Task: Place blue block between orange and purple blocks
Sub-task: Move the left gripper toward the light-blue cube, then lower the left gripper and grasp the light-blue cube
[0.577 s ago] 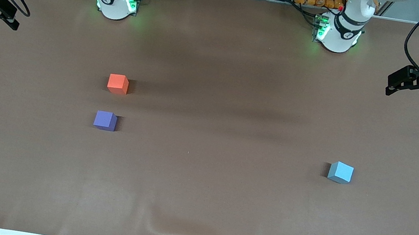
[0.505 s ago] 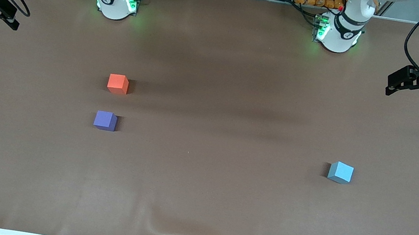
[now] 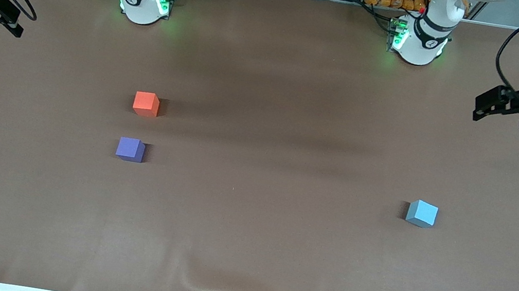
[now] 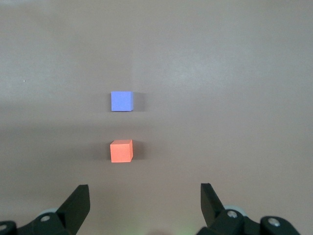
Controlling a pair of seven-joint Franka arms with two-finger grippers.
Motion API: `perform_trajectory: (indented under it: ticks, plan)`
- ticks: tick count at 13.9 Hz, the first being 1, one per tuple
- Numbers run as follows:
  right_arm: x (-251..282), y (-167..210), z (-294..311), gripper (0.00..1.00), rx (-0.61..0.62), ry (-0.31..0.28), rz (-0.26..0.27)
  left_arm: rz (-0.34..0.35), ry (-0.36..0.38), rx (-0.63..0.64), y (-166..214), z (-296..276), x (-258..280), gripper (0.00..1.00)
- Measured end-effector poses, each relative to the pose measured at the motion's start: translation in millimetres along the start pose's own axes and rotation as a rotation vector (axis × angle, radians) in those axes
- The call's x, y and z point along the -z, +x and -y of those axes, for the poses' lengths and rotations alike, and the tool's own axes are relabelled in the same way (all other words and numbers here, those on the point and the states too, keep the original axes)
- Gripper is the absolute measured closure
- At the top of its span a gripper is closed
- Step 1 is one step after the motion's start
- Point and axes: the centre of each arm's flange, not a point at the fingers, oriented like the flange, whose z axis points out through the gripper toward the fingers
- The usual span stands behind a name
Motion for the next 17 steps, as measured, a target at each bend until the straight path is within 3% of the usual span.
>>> perform_trajectory:
  ticks: [4, 8, 12, 17]
  plan:
    - [0.2, 0.0, -1.5, 0.0, -0.003, 0.0, 0.0, 0.013, 0.032, 0.006, 69.8, 8.0, -83.7, 0.0]
    - [0.3, 0.0, -1.5, 0.0, -0.003, 0.0, -0.001, 0.09, 0.062, -0.009, 119.8, 7.9, -186.9, 0.0]
    - [0.3, 0.0, -1.4, 0.0, -0.003, 0.0, -0.001, 0.077, 0.082, -0.015, 148.4, 16.7, -251.1, 0.0]
    - [0.3, 0.0, -1.5, 0.0, -0.003, 0.0, -0.001, 0.136, 0.101, -0.05, 159.2, 37.4, -315.1, 0.0]
